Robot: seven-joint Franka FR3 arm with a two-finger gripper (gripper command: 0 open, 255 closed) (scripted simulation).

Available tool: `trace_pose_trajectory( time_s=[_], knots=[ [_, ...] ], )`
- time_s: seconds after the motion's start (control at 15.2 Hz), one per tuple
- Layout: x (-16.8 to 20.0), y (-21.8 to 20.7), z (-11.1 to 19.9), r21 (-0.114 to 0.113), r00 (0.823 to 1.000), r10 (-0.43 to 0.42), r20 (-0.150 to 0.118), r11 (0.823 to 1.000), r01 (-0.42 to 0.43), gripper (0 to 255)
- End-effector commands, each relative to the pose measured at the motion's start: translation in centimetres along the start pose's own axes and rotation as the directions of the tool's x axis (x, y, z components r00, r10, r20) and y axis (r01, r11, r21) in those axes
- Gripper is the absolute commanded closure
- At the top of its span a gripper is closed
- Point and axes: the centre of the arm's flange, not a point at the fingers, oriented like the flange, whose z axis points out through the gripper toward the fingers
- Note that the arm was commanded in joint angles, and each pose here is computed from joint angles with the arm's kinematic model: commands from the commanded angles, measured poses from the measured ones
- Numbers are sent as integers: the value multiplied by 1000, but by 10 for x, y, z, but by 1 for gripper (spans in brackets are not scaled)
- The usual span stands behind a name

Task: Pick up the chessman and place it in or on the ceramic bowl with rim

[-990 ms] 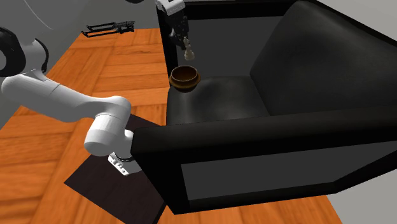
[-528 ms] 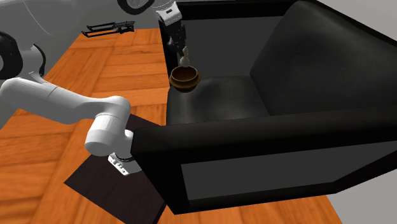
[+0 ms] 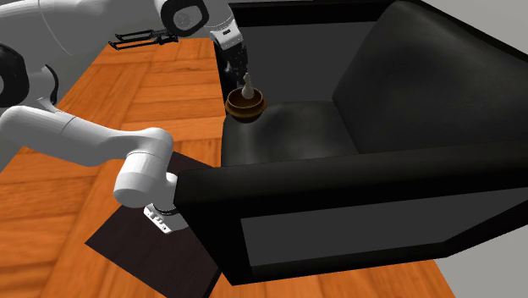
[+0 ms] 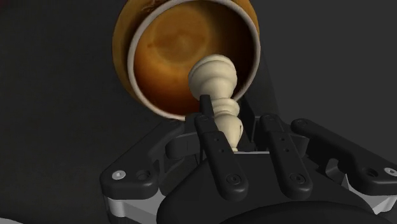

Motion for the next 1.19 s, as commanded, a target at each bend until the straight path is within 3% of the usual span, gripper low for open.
trace_pose_trajectory(
  time_s=[0.0, 0.53, 0.59, 0.92, 1.12],
  knots=[
    [-1, 3, 10, 0, 1000, 0, 0, 1000, 0, 255],
    [-2, 4, 12, 0, 1000, 0, 0, 1000, 0, 255],
    [-2, 4, 12, 0, 1000, 0, 0, 1000, 0, 0],
    [-2, 4, 12, 0, 1000, 0, 0, 1000, 0, 0],
    [-2, 4, -27, 0, 1000, 0, 0, 1000, 0, 0]
  ],
)
